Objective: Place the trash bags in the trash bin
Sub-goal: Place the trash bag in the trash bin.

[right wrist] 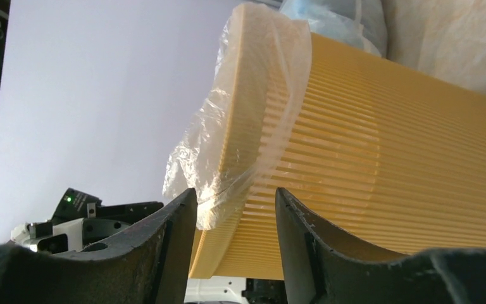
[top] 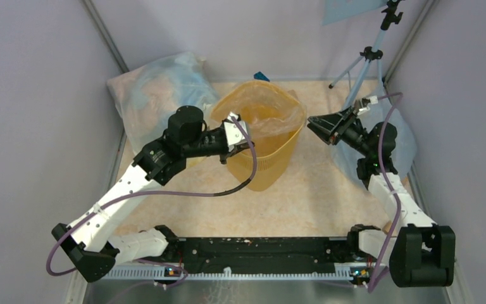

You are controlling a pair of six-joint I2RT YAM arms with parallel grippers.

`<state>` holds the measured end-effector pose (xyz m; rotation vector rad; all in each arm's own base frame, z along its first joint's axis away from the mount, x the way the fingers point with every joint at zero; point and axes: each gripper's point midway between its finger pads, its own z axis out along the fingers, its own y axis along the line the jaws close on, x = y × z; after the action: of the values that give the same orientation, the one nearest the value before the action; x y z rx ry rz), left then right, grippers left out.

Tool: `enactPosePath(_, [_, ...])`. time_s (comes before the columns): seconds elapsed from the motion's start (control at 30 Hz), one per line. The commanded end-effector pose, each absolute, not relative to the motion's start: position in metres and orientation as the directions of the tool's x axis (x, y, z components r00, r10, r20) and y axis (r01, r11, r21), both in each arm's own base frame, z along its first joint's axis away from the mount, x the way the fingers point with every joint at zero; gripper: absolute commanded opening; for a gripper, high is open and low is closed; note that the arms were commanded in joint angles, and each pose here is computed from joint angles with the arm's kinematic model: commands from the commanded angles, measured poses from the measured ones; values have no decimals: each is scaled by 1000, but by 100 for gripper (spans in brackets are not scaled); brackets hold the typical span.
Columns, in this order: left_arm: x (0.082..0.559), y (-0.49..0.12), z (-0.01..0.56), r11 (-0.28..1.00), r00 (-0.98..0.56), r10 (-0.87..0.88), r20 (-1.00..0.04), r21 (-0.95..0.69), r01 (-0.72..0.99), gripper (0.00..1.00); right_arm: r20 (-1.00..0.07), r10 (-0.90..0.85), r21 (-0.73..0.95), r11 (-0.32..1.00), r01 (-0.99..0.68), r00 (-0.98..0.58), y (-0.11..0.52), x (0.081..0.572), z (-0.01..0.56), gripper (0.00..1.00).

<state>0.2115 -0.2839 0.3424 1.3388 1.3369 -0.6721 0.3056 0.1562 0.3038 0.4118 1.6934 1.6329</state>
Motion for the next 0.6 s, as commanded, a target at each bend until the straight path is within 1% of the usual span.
enactPosePath(0.0, [199, -287, 356, 167, 217, 281, -935, 270, 948, 0, -271, 668, 951, 77, -298, -693, 167, 302, 317, 48])
enactPosePath(0.13, [200, -289, 347, 166, 201, 290, -936, 256, 952, 0, -241, 662, 959, 49, -280, -710, 171, 304, 313, 45])
enactPosePath(0.2, [205, -286, 350, 198, 209, 291, -934, 273, 941, 0, -226, 663, 961, 32, -275, -714, 171, 305, 312, 45])
enactPosePath(0.23, [209, -284, 354, 228, 218, 289, -932, 288, 930, 2, -219, 662, 962, 24, -272, -717, 172, 305, 311, 45])
enactPosePath(0.37, [226, -274, 369, 341, 250, 288, -925, 343, 875, 37, -195, 664, 965, -2, -262, -722, 173, 305, 310, 41])
enactPosePath(0.4, [228, -272, 371, 352, 258, 291, -921, 354, 866, 43, -191, 663, 965, -8, -262, -724, 173, 305, 311, 40])
enactPosePath(0.47, [233, -269, 374, 376, 279, 311, -909, 387, 842, 52, -185, 661, 965, -19, -263, -727, 174, 306, 312, 38])
enactPosePath(0.53, [241, -267, 376, 407, 299, 348, -889, 430, 805, 59, -182, 659, 964, -28, -266, -730, 176, 306, 313, 37])
enactPosePath(0.57, [242, -269, 376, 399, 313, 371, -874, 454, 797, 61, -181, 658, 963, -31, -266, -731, 176, 306, 314, 34])
